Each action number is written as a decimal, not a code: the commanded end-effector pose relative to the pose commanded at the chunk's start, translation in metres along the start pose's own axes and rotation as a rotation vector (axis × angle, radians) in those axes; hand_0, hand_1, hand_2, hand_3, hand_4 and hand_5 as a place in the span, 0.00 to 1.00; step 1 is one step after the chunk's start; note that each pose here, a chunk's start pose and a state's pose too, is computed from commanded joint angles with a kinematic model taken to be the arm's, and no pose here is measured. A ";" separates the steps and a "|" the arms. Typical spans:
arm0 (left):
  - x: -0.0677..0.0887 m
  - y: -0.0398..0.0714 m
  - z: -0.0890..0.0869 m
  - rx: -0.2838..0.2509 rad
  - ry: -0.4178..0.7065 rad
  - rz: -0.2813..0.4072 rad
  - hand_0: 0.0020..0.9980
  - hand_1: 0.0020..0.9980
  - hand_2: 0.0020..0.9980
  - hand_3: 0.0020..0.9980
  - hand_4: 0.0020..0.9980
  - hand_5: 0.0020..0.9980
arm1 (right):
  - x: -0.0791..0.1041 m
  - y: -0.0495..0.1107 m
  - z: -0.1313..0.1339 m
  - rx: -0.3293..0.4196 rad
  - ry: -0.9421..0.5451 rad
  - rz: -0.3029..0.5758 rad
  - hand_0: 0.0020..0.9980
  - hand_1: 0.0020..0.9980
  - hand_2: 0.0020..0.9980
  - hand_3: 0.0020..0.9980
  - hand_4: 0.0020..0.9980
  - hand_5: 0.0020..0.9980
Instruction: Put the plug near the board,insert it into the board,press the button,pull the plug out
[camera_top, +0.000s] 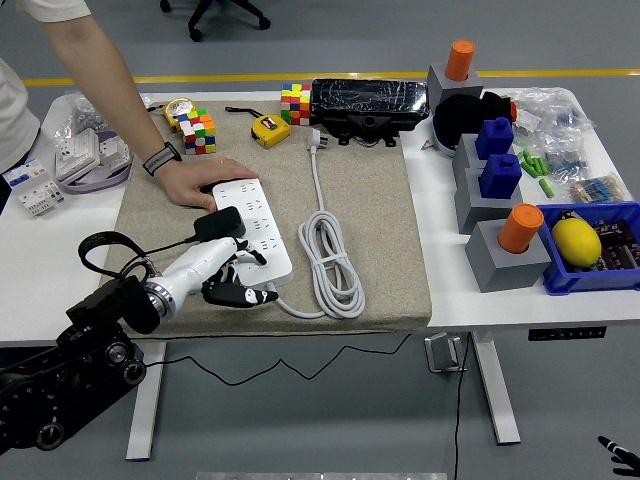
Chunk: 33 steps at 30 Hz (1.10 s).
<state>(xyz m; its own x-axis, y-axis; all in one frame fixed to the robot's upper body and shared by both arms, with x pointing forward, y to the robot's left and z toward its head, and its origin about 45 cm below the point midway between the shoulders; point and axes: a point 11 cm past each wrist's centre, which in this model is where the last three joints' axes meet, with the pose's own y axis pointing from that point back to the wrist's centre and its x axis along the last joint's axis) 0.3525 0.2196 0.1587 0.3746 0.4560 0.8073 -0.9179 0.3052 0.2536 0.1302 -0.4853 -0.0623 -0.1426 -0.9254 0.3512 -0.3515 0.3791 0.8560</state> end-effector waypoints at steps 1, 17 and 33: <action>0.007 -0.001 0.001 -0.016 0.007 0.047 0.17 0.09 0.18 0.63 0.93 0.47 | 0.000 0.000 0.000 0.000 -0.001 0.000 0.65 0.65 0.62 0.55 0.99 0.54; 0.068 -0.019 -0.043 0.159 -0.098 0.284 0.66 0.68 0.65 0.68 0.98 0.40 | -0.002 0.000 0.002 -0.005 0.003 -0.007 0.65 0.65 0.62 0.55 0.99 0.54; 0.032 -0.030 -0.052 0.229 -0.106 0.112 0.60 0.59 0.52 0.56 0.92 0.20 | -0.002 0.000 0.001 -0.004 0.002 -0.006 0.65 0.65 0.62 0.55 0.99 0.54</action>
<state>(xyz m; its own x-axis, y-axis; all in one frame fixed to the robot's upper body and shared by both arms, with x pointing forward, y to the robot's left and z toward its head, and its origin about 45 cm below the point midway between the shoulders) 0.3994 0.2688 0.1491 0.2647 0.3828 0.8851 -0.9629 0.0552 0.2640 0.1294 -0.4838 -0.0632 -0.1385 -0.9277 0.3466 -0.3492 0.3732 0.8595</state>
